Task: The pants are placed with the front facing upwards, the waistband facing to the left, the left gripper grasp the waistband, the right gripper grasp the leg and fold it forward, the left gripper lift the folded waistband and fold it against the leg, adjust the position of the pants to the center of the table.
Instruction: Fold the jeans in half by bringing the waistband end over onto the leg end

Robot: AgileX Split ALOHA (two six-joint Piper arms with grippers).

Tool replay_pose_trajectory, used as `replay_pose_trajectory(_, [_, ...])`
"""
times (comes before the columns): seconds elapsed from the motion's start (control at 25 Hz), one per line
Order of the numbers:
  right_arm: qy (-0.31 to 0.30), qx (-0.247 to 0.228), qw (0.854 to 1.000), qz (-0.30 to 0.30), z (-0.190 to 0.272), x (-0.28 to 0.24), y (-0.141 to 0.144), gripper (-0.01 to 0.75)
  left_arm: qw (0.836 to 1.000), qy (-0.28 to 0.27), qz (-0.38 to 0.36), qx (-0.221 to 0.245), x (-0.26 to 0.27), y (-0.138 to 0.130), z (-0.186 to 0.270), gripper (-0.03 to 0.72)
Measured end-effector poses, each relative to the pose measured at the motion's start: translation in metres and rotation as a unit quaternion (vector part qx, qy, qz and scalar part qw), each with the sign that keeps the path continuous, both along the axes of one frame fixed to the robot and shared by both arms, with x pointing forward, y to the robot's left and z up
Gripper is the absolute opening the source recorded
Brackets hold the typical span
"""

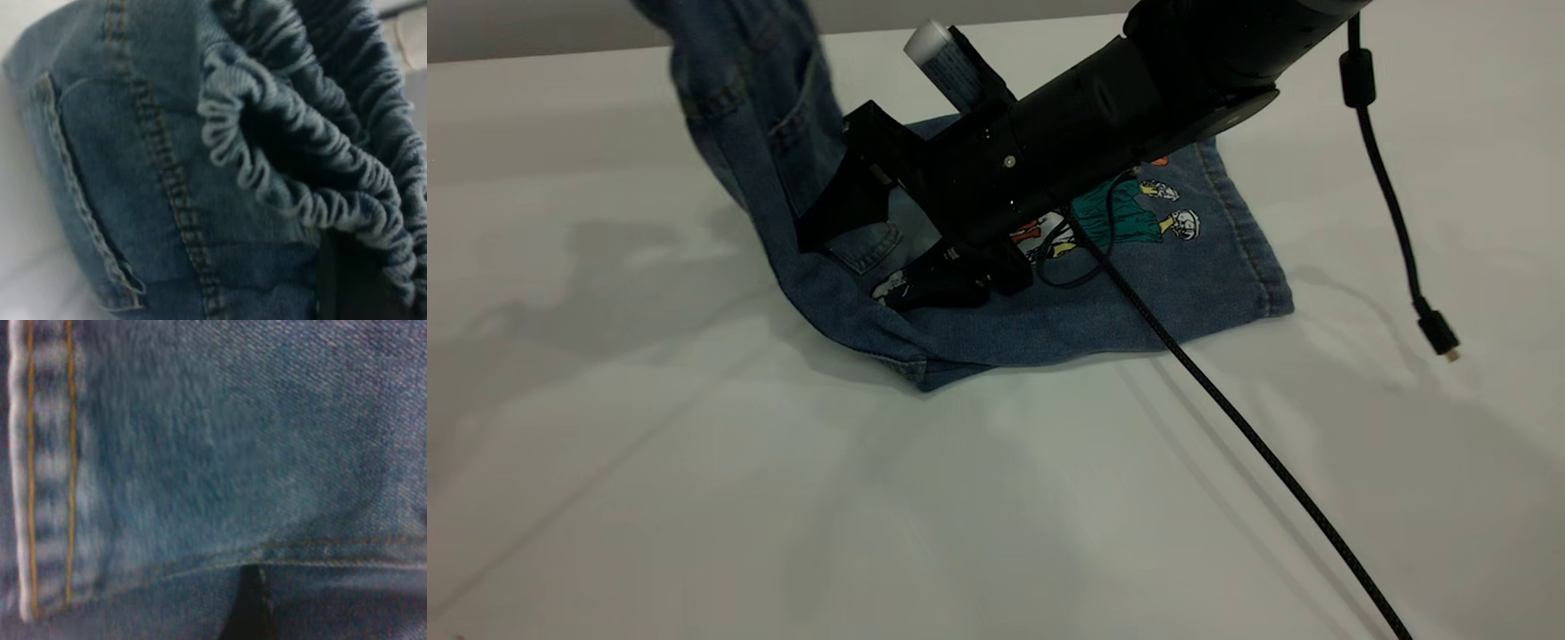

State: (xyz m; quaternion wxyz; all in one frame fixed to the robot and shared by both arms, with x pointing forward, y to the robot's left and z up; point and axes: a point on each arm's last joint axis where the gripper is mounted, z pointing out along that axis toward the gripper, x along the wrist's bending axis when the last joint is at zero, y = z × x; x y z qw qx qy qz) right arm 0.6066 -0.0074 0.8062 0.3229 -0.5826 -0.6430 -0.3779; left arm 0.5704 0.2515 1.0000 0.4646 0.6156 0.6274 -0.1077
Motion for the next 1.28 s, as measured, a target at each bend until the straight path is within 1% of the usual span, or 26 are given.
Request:
replay_pose_trajectory(0.12, [0.001, 0.008, 1.000, 0.004, 0.003, 0.000, -0.001, 0.529, 1.000, -0.008, -0.011, -0.002, 0.002, -0.010, 0.004, 0.153])
replay_pose_trajectory(0.44, [0.003, 0.032, 0.999, 0.027, 0.008, -0.001, -0.002, 0.529, 1.000, -0.003, -0.015, -0.006, 0.001, -0.010, 0.004, 0.153])
replay_pose_trajectory(0.56, [0.003, 0.054, 0.998, 0.027, 0.015, 0.001, -0.004, 0.529, 1.000, -0.004, -0.016, -0.005, 0.001, -0.010, 0.004, 0.153])
replay_pose_trajectory(0.64, [-0.009, 0.066, 0.997, 0.030, 0.022, 0.005, -0.009, 0.529, 1.000, -0.004, -0.017, -0.003, 0.001, -0.010, 0.004, 0.153])
replay_pose_trajectory(0.76, [-0.030, 0.071, 0.997, 0.023, 0.036, 0.014, -0.018, 0.529, 1.000, -0.004, -0.018, -0.002, 0.000, -0.010, 0.004, 0.153])
replay_pose_trajectory(0.88, [-0.050, 0.064, 0.997, 0.020, 0.047, 0.023, -0.031, 0.529, 1.000, -0.003, -0.023, 0.001, 0.000, -0.010, 0.003, 0.153])
replay_pose_trajectory(0.96, [-0.047, 0.054, 0.997, 0.011, 0.047, 0.029, -0.044, 0.529, 1.000, -0.002, -0.029, 0.007, -0.001, -0.010, 0.003, 0.153])
replay_pose_trajectory(1.12, [-0.041, 0.018, 0.999, 0.000, 0.041, 0.042, -0.075, 0.529, 1.000, -0.002, -0.030, 0.006, -0.001, -0.010, 0.003, 0.153])
replay_pose_trajectory(1.28, [-0.039, -0.034, 0.999, 0.005, 0.030, 0.048, -0.104, 0.529, 0.999, -0.001, -0.032, 0.003, -0.002, -0.011, 0.003, 0.153])
